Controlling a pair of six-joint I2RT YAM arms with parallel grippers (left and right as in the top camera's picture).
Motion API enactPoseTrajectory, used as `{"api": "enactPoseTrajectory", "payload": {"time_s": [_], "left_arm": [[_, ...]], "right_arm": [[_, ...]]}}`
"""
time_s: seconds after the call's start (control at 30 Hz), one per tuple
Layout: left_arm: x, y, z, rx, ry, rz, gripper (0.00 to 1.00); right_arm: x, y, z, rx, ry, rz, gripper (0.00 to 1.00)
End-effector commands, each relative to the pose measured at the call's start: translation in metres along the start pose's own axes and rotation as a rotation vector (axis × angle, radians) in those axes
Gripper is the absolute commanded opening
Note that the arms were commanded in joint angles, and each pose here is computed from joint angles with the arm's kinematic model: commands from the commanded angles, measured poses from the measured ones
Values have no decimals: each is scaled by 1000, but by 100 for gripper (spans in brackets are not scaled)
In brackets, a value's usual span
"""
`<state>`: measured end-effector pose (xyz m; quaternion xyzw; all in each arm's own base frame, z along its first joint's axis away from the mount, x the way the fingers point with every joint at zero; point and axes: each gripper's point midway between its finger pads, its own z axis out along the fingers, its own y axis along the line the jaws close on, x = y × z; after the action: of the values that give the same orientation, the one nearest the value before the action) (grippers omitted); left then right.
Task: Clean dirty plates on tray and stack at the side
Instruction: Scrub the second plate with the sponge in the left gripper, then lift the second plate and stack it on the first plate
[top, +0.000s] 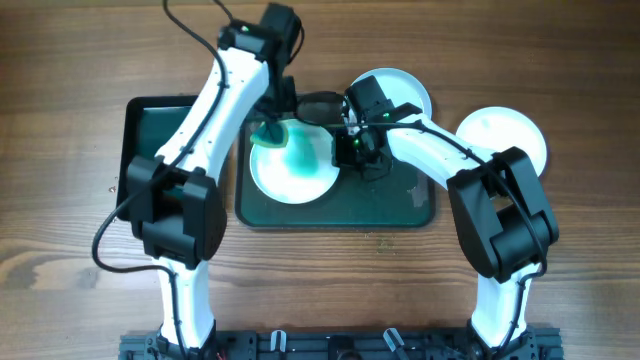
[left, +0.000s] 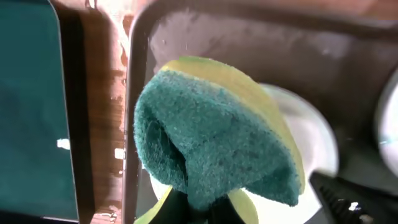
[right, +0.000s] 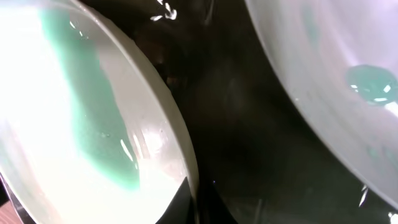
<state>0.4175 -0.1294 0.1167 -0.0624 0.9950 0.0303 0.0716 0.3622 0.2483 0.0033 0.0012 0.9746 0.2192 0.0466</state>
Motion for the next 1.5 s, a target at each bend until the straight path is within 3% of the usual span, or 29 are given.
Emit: {"api": "enactPoseTrajectory", "payload": {"time_s": [0.0, 0.17, 0.5, 0.7, 0.83, 1.03, 1.17, 1.27, 1.47], "left_arm": [[-15, 11, -7, 46, -14, -64, 4], [-29, 23, -5, 53, -43, -103, 4], [-30, 22, -5, 57, -49, -102, 4], [-30, 22, -5, 56, -49, -102, 4], [-30, 22, -5, 56, -48, -101, 4], [-29, 22, -5, 55, -46, -101, 4], [-29, 22, -5, 55, -46, -101, 4], [-29, 22, -5, 55, -46, -101, 4], [-29, 22, -5, 55, -45, -101, 4]], "right_arm": [[-8, -4, -32, 89, -89, -58, 4], [-14, -6, -87, 355, -283, -172, 4], [-4, 39, -223, 951, -853, -433, 5], [8, 58, -272, 1245, -1022, -534, 4], [8, 58, -276, 1262, -1037, -528, 4], [7, 59, -270, 1224, -1022, -530, 4], [13, 61, -198, 885, -735, -611, 4], [23, 57, -148, 546, -464, -572, 4], [-5, 12, -152, 58, -240, -258, 4]]}}
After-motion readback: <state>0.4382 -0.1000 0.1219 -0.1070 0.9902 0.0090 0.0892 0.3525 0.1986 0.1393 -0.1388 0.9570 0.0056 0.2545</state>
